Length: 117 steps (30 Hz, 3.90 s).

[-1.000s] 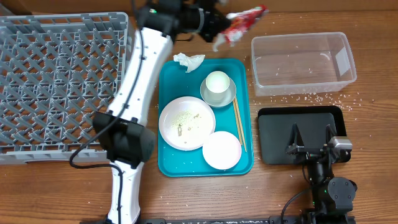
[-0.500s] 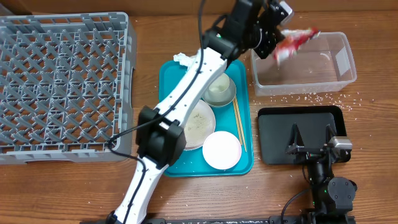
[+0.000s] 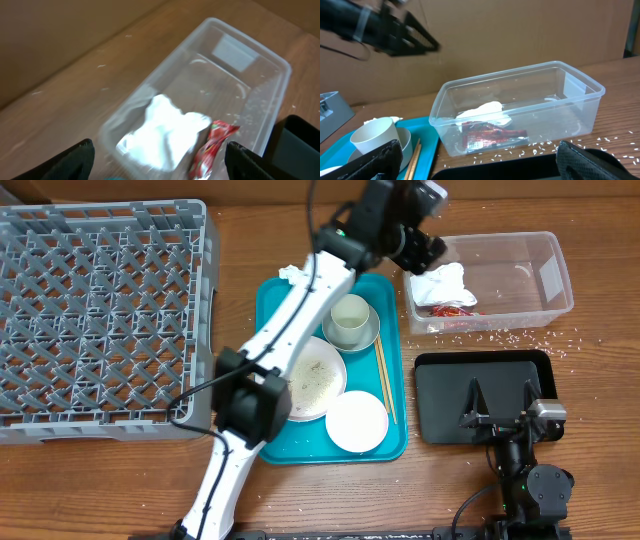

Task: Sort waste into correct bins and load items into the dishwasher
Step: 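Lift tissue and wrapper with left gripper, drop into clear bin, then return left gripper to tray, grasp remaining white tissue, then carry tissue with left gripper and release into clear bin, then move left gripper over white cup and grasp its rim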

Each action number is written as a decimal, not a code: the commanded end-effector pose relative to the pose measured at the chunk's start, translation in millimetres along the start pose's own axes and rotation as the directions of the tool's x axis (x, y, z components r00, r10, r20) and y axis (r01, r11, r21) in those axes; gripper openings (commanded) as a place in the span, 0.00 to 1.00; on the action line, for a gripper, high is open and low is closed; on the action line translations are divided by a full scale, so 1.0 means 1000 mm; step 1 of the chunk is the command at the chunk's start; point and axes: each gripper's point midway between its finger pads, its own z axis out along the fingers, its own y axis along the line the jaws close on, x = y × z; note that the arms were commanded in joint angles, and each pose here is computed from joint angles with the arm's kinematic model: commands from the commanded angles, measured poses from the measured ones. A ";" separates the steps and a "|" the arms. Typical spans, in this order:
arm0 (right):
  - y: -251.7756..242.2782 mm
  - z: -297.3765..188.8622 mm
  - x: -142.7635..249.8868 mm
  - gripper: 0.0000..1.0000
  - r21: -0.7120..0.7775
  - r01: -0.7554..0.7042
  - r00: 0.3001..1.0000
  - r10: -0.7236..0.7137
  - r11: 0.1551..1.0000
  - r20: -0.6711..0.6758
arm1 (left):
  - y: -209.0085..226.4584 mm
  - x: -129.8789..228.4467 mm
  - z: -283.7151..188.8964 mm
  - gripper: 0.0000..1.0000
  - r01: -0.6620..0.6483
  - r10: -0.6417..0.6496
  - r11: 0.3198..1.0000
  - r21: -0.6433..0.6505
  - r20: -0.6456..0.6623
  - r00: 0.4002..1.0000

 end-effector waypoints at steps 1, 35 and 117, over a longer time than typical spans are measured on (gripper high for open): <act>0.001 0.000 0.002 1.00 -0.006 0.007 1.000 -0.007 1.000 0.003 | 0.072 -0.045 -0.098 0.85 0.061 -0.039 0.976 -0.210 0.108 0.993; 0.001 0.000 0.002 1.00 -0.006 0.007 1.000 -0.007 1.000 0.003 | 0.174 0.206 -0.033 0.76 -0.002 -0.219 0.931 -0.365 -0.564 0.796; 0.001 0.000 0.002 1.00 -0.006 0.007 1.000 -0.007 1.000 0.003 | 0.064 0.043 -0.186 1.00 0.331 -0.384 0.916 -0.229 -0.251 0.889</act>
